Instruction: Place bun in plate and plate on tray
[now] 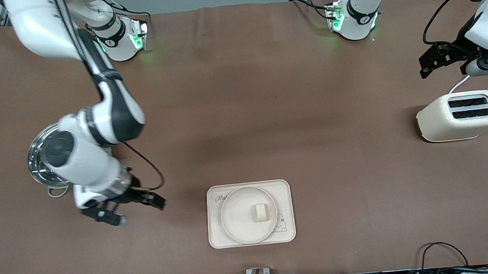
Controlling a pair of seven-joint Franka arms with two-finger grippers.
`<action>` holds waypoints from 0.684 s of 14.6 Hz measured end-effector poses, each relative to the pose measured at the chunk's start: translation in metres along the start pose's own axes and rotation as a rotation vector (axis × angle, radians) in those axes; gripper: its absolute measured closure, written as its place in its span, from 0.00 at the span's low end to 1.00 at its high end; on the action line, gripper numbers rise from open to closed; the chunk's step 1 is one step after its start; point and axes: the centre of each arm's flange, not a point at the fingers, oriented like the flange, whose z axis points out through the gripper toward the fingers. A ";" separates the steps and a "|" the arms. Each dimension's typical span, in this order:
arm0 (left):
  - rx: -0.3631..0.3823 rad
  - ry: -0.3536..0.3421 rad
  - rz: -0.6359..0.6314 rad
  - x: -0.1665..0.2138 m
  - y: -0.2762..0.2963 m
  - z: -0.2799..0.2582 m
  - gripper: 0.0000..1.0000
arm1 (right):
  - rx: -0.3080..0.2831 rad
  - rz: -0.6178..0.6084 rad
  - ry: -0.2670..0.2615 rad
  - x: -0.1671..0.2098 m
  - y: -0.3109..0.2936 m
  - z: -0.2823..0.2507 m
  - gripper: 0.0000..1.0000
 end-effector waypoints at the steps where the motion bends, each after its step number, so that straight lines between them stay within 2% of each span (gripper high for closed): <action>1: 0.000 0.000 0.000 0.000 0.000 0.000 0.00 | -0.005 -0.030 -0.001 0.004 0.024 -0.024 0.00; 5: 0.000 0.002 0.001 0.000 0.000 -0.001 0.00 | -0.037 -0.085 -0.069 -0.004 0.110 -0.127 0.00; 7: 0.000 0.004 0.001 0.000 0.001 -0.002 0.00 | -0.048 -0.090 -0.081 -0.014 0.140 -0.175 0.00; 10: -0.001 0.009 0.002 0.000 0.001 -0.005 0.00 | -0.133 -0.127 -0.075 -0.037 0.155 -0.227 0.00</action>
